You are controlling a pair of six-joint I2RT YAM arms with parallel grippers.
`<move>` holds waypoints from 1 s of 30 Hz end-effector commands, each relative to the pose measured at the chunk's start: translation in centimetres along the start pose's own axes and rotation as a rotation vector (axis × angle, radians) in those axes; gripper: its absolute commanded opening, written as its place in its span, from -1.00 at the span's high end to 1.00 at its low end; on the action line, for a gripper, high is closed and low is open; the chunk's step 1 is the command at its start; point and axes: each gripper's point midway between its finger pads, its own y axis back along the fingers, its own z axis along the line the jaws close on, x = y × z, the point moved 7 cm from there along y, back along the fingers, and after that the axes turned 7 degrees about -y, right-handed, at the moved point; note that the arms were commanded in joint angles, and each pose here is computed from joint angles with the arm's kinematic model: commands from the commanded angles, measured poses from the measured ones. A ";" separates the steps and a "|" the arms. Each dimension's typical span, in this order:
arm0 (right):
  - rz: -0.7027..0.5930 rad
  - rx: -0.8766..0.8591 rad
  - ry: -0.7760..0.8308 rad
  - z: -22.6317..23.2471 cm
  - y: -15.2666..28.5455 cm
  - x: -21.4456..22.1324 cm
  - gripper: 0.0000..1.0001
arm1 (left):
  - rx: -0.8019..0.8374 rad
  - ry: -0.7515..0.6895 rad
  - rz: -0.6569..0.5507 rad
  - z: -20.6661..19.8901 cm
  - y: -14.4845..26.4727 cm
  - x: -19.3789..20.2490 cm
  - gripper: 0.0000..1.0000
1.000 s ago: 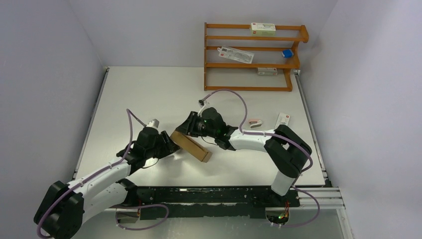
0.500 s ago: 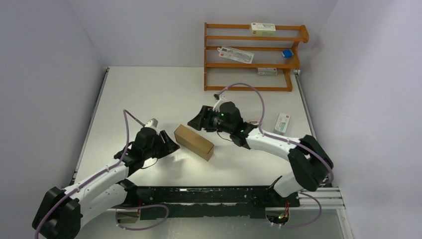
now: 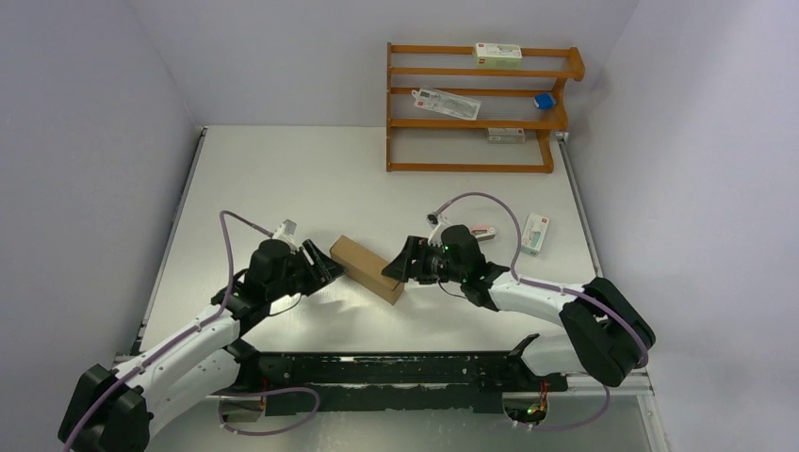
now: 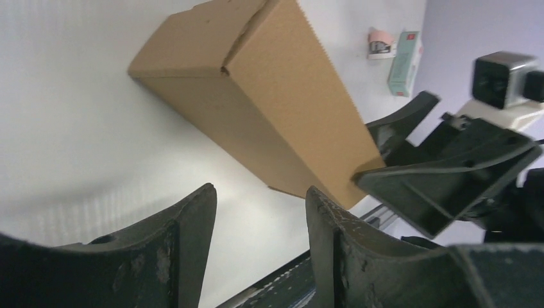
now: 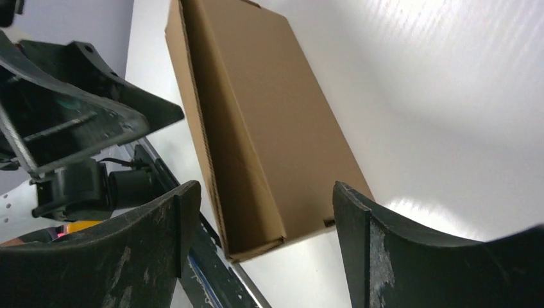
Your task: Fold the paper box
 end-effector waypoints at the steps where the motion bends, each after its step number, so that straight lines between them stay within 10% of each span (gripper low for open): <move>1: -0.044 -0.092 0.000 0.8 0.7 -0.4 -0.57 | 0.125 0.067 -0.039 -2.4 -0.2 -1.3 -0.18; 30: 0.020 -0.248 -0.052 -0.6 0.6 5.6 0.35 | 0.070 0.150 0.034 0.7 -4.3 0.9 -0.14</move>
